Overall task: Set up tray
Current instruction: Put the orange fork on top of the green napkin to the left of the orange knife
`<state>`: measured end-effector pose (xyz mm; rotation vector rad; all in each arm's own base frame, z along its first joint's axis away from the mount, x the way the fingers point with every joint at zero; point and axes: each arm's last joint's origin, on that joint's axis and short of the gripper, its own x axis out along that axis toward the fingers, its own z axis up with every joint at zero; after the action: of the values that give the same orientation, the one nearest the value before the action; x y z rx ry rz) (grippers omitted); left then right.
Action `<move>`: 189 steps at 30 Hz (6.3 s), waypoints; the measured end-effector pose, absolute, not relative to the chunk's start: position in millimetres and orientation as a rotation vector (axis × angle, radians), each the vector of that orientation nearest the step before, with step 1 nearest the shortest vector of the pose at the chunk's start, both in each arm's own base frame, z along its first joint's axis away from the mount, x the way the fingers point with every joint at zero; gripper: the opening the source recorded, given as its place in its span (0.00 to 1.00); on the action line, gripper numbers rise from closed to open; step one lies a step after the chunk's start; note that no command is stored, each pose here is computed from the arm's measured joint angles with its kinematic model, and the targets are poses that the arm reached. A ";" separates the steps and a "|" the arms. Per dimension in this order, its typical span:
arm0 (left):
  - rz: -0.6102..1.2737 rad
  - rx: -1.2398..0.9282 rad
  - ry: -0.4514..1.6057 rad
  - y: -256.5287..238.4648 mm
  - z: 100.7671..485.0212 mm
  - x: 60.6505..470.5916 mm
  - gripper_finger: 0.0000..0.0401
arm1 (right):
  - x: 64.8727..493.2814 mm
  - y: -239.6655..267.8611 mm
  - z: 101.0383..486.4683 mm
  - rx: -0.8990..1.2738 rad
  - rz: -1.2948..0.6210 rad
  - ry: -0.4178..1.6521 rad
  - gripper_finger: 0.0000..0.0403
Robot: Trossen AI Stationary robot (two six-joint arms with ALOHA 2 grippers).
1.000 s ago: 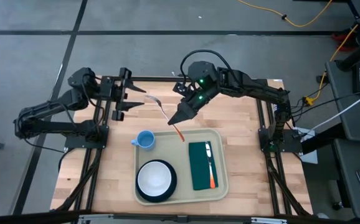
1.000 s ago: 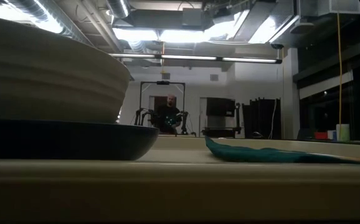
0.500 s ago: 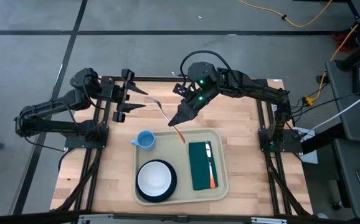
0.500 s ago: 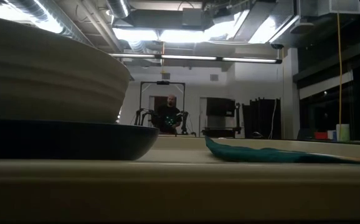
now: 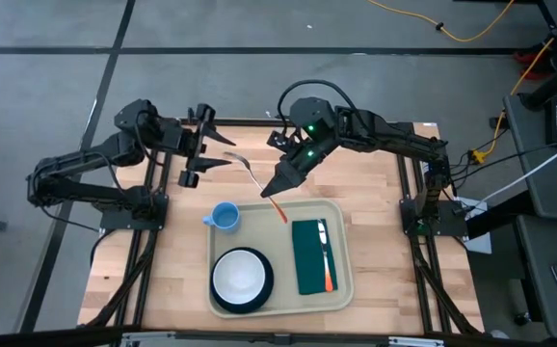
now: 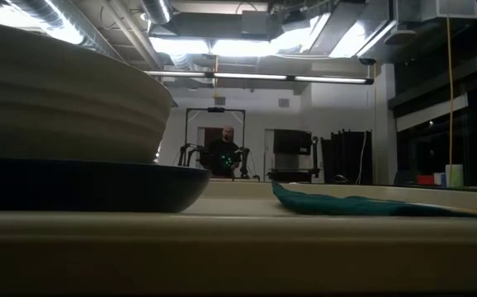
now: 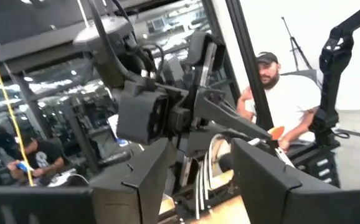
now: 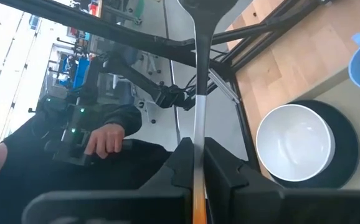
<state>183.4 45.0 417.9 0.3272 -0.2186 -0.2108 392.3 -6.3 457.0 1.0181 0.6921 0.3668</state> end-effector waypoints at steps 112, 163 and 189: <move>0.047 0.256 0.037 48.5 405.3 130.9 0.01 | 376.9 7.1 458.7 0.907 0.119 0.673 0.85; -0.415 -0.362 0.452 118.7 325.5 316.9 0.01 | 211.1 18.6 531.0 0.220 -0.302 0.494 0.85; -0.483 -0.471 0.759 91.3 235.6 400.8 0.01 | 212.1 18.8 530.4 0.247 -0.310 0.493 0.85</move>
<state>400.8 91.3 235.6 -0.4714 0.7594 -0.4828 212.1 18.8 530.4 0.2472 0.4930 -0.3096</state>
